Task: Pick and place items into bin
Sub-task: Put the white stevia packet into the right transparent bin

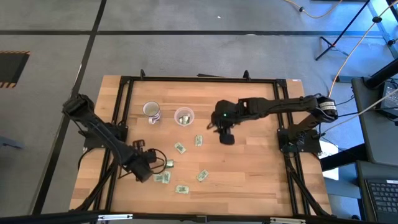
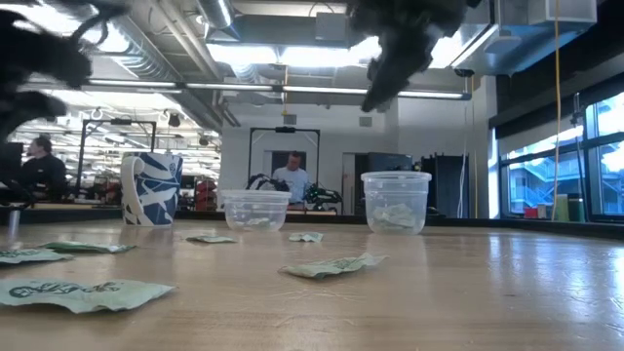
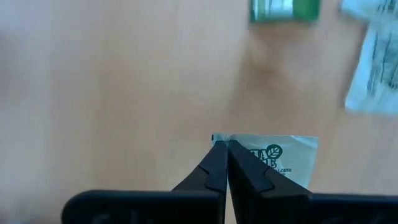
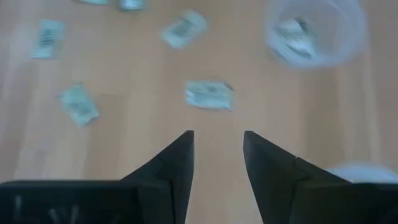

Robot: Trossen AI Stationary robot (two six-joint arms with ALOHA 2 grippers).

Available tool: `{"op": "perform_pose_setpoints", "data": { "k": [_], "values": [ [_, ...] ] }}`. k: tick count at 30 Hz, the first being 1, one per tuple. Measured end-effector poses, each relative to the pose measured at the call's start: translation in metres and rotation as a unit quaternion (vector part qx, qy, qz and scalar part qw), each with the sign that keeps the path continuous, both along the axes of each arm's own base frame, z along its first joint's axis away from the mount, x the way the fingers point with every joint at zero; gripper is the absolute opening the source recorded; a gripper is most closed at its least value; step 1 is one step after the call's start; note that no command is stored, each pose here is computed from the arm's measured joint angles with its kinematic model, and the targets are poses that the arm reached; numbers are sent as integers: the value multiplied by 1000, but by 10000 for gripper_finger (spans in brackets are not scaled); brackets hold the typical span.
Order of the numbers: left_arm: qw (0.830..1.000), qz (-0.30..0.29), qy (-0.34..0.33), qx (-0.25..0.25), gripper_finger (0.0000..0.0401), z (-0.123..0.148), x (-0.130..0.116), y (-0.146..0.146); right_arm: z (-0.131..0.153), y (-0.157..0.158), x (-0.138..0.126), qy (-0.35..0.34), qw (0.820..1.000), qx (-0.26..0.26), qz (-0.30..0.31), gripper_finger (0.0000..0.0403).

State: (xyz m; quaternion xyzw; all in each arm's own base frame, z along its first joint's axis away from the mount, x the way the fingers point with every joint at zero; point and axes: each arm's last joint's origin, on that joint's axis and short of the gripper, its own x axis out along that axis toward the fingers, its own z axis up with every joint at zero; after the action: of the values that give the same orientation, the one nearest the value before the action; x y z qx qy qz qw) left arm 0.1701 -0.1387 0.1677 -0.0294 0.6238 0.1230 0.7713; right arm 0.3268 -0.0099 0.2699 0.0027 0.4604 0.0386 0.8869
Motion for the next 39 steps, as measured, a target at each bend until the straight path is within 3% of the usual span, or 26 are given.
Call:
{"op": "perform_pose_setpoints", "data": {
  "k": [4,7,13,19,24,29,34,39],
  "values": [
    [995,-40,-78,46,2,16,6,9,2,18,2,-17,997,-26,68,142],
    [982,-83,-144,95,2,27,14,15,0,29,5,-47,994,-36,97,142],
    [928,-176,-237,225,2,48,40,27,-7,49,12,-133,977,-65,152,142],
    [876,-208,-245,360,2,54,75,45,-15,64,15,-216,961,-65,161,142],
    [831,-196,-267,447,2,61,106,56,-24,72,14,-269,947,-128,120,142],
    [799,-140,-312,494,2,69,128,64,-29,75,10,-298,929,-218,16,142],
    [781,-117,-334,515,2,67,140,69,-29,74,7,-321,912,-248,-56,142],
    [771,-109,-307,546,2,61,146,71,-28,72,7,-319,906,-260,-100,142]
  ]
}}
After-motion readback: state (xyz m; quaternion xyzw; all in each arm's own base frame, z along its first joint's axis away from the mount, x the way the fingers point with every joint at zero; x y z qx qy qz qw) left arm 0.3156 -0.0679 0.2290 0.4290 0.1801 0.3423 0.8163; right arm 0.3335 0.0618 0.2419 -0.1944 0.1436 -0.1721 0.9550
